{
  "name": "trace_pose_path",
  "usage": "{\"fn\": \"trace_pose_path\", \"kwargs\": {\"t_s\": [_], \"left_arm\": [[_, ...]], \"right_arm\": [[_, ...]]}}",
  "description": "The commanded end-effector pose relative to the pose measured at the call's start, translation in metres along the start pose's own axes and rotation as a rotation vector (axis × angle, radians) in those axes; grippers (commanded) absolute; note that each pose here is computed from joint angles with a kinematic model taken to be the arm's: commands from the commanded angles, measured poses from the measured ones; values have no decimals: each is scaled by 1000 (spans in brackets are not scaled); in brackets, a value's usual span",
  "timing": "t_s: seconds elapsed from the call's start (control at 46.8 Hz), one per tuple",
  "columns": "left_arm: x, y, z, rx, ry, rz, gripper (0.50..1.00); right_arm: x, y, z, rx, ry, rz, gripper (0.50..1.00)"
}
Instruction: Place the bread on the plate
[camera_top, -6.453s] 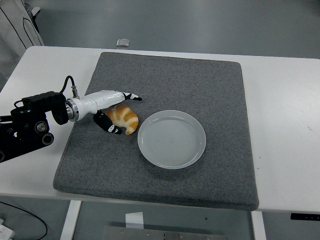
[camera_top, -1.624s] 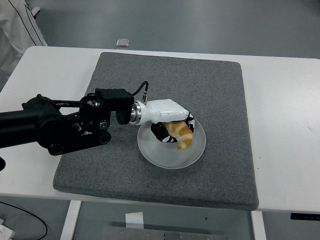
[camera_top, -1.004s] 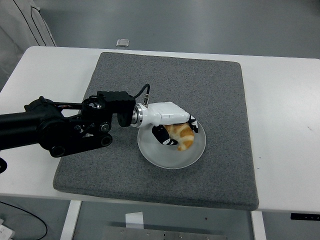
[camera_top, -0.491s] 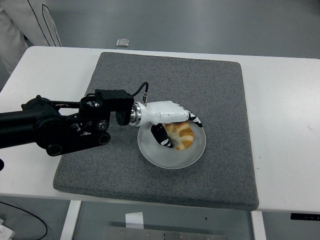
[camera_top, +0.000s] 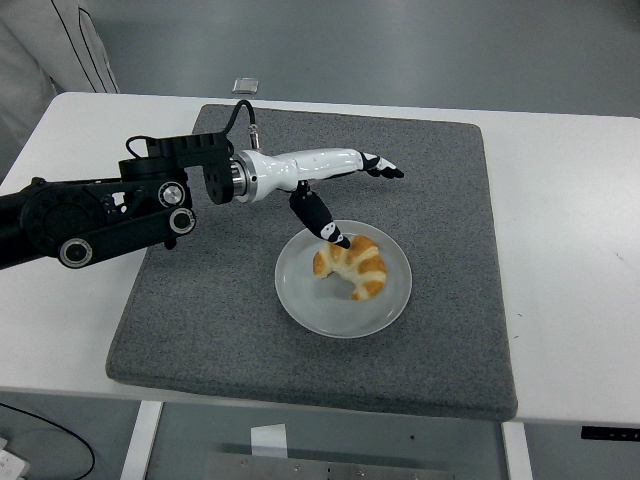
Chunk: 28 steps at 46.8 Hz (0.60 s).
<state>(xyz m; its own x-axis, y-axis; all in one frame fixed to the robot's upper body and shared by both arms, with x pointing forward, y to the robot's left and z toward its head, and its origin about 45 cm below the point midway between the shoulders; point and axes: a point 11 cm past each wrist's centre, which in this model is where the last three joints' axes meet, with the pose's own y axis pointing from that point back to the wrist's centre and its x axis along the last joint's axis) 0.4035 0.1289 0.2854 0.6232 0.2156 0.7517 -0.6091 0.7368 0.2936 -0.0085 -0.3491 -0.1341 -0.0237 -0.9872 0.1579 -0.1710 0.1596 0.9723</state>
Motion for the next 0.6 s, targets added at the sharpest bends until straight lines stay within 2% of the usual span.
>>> {"fn": "trace_pose_path", "kwargs": {"t_s": [0.0, 0.171, 0.321, 0.577], "left_arm": [[14, 8, -3, 2, 75, 38, 1000], [53, 30, -12, 2, 240, 151, 1000], [86, 58, -27, 19, 345, 248, 1000], [122, 98, -51, 13, 596, 353, 1000]], "right_arm": [[0, 0, 0, 0, 0, 0, 932], [0, 0, 0, 0, 0, 0, 932], [0, 0, 0, 0, 0, 0, 932], [0, 0, 0, 0, 0, 0, 932]]}}
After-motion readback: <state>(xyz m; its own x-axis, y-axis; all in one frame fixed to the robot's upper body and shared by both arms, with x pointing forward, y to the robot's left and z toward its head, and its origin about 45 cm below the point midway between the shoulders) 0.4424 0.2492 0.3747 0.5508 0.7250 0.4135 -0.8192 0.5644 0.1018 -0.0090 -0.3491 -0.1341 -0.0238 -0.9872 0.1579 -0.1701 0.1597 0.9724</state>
